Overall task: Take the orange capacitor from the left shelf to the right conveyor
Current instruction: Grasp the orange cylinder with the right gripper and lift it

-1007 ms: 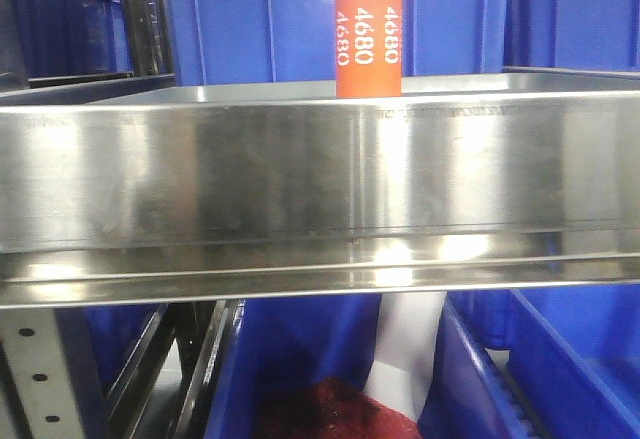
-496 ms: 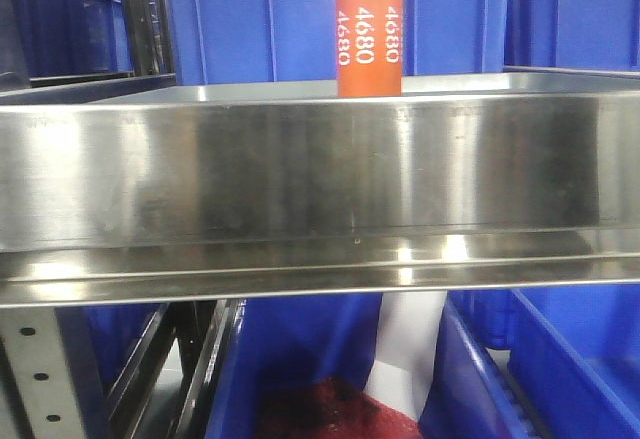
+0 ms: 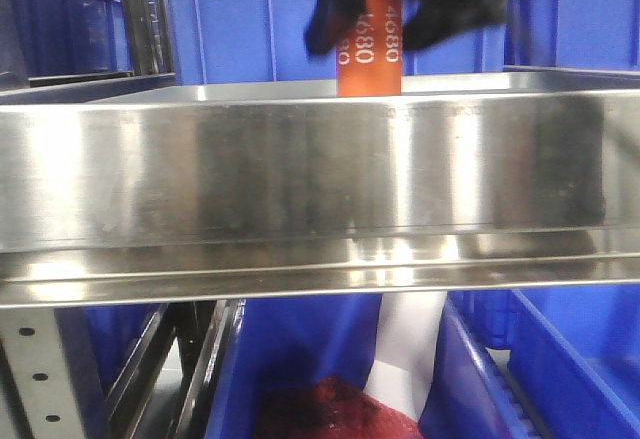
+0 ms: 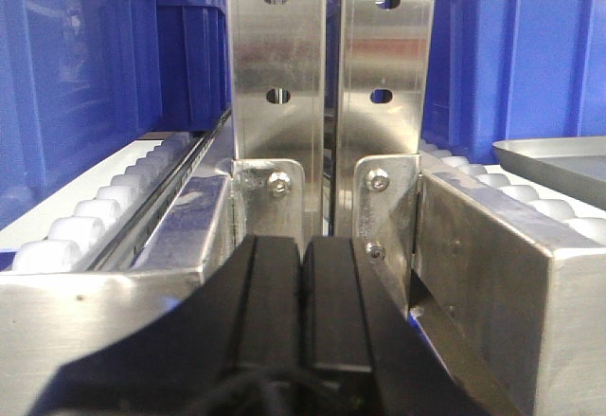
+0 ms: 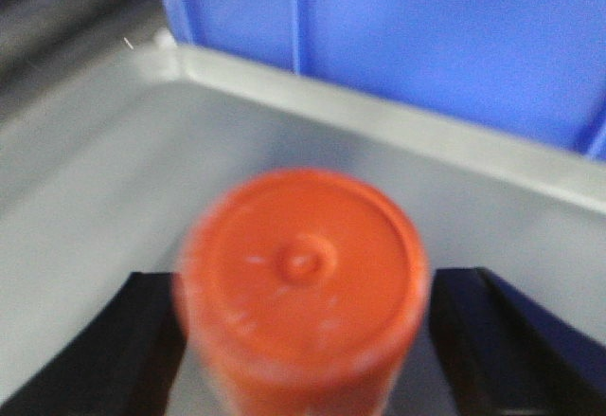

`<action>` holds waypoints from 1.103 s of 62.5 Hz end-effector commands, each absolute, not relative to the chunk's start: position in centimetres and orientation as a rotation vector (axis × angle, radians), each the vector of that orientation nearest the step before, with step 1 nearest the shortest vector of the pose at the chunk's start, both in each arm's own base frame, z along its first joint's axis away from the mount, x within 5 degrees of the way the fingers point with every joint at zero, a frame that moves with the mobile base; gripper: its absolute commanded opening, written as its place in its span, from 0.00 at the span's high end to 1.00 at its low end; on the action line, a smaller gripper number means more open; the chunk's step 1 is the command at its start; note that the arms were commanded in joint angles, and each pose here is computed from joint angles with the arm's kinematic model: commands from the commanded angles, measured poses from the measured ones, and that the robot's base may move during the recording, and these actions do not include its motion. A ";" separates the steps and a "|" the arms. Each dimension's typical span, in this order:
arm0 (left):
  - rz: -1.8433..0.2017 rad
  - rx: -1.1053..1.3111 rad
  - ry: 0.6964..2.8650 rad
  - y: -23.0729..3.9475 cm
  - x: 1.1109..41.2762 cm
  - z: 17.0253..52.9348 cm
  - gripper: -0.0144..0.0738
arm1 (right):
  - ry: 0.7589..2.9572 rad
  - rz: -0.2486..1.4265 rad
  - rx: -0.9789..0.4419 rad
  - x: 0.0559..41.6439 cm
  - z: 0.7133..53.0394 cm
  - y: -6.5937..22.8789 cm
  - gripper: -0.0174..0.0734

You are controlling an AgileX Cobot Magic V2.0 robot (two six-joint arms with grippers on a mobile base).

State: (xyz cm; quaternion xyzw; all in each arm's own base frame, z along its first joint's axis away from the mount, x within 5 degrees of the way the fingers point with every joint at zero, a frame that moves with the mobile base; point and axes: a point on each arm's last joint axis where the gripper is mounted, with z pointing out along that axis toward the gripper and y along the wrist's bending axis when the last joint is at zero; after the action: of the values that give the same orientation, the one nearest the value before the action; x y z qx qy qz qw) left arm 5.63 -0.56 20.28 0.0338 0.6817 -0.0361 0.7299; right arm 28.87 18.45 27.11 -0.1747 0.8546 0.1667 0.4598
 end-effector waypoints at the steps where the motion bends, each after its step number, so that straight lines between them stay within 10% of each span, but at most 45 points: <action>1: -0.091 0.070 1.414 -0.6 5.6 21.3 0.96 | 1.967 0.454 -0.423 29.2 29.8 18.7 0.61; 3: -0.091 0.070 1.414 -0.6 5.6 21.3 0.96 | 1.986 0.445 -0.424 29.1 29.7 18.6 0.78; 34: -0.091 0.070 1.414 -0.6 5.6 21.3 0.96 | 1.891 0.452 -0.465 18.5 37.1 13.3 0.74; 69: -0.091 0.070 1.414 -0.6 5.6 21.3 0.96 | 1.731 0.481 -0.374 5.3 33.2 2.8 0.74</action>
State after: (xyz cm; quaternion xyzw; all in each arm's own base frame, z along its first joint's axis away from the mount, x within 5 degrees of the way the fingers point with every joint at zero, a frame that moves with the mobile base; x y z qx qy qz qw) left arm 5.63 -0.56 20.28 0.0338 0.6817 -0.0361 0.7299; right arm 6.21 3.55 32.52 -0.1609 0.7837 0.2010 0.5652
